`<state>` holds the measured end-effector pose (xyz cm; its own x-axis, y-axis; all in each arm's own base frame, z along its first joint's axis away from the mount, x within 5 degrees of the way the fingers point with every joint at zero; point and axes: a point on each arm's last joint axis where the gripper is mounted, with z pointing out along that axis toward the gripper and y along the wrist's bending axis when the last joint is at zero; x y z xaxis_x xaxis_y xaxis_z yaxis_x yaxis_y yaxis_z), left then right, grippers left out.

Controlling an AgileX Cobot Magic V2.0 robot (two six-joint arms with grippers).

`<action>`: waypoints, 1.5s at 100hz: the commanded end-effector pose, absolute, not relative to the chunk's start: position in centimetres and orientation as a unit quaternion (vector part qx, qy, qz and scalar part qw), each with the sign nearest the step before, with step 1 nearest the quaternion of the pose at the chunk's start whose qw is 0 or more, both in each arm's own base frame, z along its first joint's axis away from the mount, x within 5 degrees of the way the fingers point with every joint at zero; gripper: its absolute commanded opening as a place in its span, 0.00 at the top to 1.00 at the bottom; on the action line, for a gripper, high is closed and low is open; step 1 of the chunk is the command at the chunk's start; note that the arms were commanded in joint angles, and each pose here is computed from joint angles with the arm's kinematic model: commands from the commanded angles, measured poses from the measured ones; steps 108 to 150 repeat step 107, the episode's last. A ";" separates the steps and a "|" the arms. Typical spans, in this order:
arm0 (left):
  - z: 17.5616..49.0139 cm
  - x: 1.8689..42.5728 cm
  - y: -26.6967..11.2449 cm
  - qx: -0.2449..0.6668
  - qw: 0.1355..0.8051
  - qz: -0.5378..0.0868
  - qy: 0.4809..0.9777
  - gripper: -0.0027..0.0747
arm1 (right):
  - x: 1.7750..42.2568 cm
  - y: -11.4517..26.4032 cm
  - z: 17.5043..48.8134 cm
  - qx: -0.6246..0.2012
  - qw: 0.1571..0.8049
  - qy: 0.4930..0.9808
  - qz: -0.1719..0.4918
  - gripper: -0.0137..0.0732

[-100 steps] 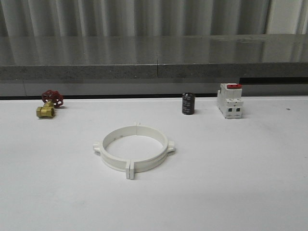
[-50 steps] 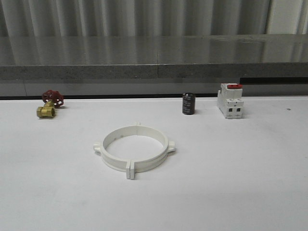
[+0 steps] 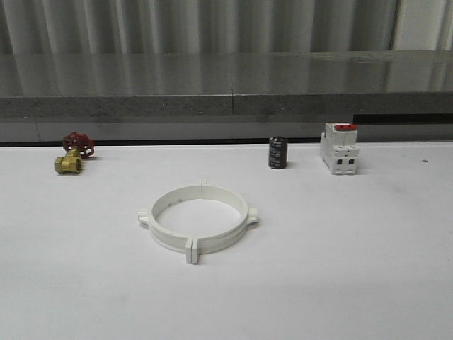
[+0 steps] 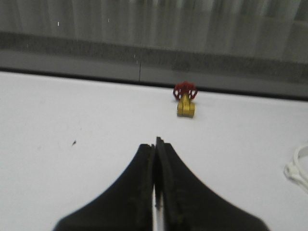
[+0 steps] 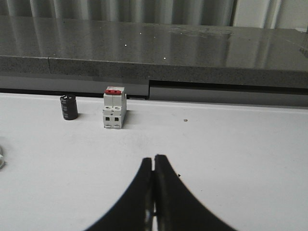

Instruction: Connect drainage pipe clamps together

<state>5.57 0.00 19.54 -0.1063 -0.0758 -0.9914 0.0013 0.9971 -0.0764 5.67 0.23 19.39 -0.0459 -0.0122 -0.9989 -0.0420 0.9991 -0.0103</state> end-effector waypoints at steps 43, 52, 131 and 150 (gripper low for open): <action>19.3 5.6 -0.1 -0.016 0.704 -0.032 0.709 0.99 | 5.5 0.2 20.8 -0.020 0.731 0.682 0.009 0.92; 19.3 5.6 -0.1 -0.016 0.704 -0.032 0.709 0.99 | 5.5 0.2 20.8 -0.020 0.731 0.682 0.009 0.92; 19.3 5.6 -0.1 -0.016 0.704 -0.032 0.709 0.99 | 5.5 0.2 20.8 -0.020 0.731 0.682 0.009 0.92; 19.3 5.6 -0.1 -0.016 0.704 -0.032 0.709 0.99 | 5.5 0.2 20.8 -0.020 0.731 0.682 0.009 0.92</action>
